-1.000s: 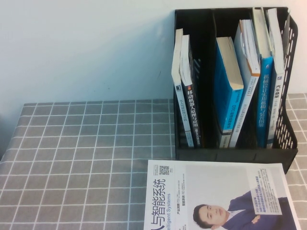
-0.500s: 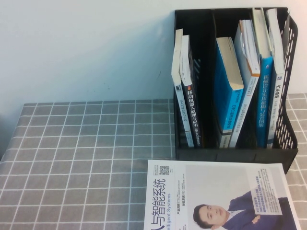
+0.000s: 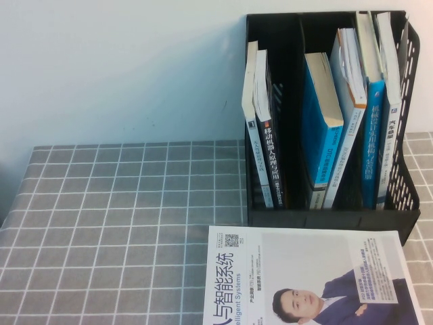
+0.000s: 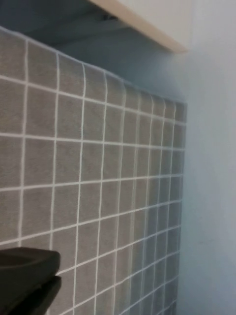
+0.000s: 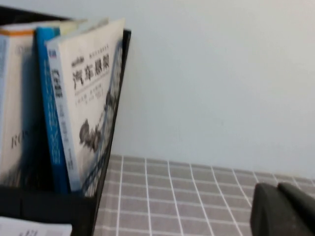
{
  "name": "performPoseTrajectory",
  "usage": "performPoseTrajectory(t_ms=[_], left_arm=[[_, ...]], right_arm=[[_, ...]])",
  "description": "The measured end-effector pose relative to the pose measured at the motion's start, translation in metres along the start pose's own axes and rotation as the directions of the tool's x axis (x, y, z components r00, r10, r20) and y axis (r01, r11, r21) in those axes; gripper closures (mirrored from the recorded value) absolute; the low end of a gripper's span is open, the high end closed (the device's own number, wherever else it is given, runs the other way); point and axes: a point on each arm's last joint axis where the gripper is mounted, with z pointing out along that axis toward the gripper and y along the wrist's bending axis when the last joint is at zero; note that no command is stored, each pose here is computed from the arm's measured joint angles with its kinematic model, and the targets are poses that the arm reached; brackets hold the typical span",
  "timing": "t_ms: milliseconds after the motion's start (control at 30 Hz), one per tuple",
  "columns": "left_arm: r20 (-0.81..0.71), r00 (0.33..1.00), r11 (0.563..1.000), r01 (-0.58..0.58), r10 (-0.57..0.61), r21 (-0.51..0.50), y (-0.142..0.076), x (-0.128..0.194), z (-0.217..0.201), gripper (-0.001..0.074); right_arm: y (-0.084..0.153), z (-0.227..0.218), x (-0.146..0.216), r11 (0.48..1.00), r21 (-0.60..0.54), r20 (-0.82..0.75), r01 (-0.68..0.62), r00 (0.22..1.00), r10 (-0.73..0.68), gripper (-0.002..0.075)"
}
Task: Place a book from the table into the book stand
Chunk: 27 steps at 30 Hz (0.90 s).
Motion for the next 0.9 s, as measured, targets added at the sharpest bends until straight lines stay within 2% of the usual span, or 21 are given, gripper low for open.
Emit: performPoseTrajectory(t_ms=[67,200,367,467,667,900], left_arm=[[-0.055,0.998,1.000,-0.007,0.008,0.030,-0.003,0.005,0.000,0.0738],[-0.069,0.997,0.998,-0.013,0.016,0.056,-0.005,0.006,-0.001,0.0738],[-0.073,0.997,0.998,-0.007,0.011,0.063,-0.006,0.006,-0.001,0.0738],[-0.076,0.997,0.998,-0.001,0.006,0.066,-0.006,0.006,-0.001,0.0738],[-0.076,0.997,0.998,0.000,0.005,0.066,-0.006,0.006,-0.001,0.0738],[-0.076,0.997,0.998,-0.001,0.006,0.066,-0.006,0.006,-0.001,0.0738]], right_arm=[[0.002,0.004,0.017,1.000,0.002,-0.053,0.000,0.999,0.000,0.0729],[0.008,0.008,0.046,1.000,-0.016,-0.142,0.005,0.990,-0.007,0.0729],[0.012,0.006,0.063,0.999,-0.052,-0.285,0.007,0.958,-0.021,0.0729],[0.012,0.006,0.063,0.999,-0.051,-0.294,-0.001,0.956,-0.014,0.0729],[0.012,0.006,0.063,0.992,-0.012,-0.298,-0.123,0.948,0.114,0.0729],[0.012,0.006,0.063,0.988,-0.003,-0.298,-0.153,0.943,0.145,0.0729]])
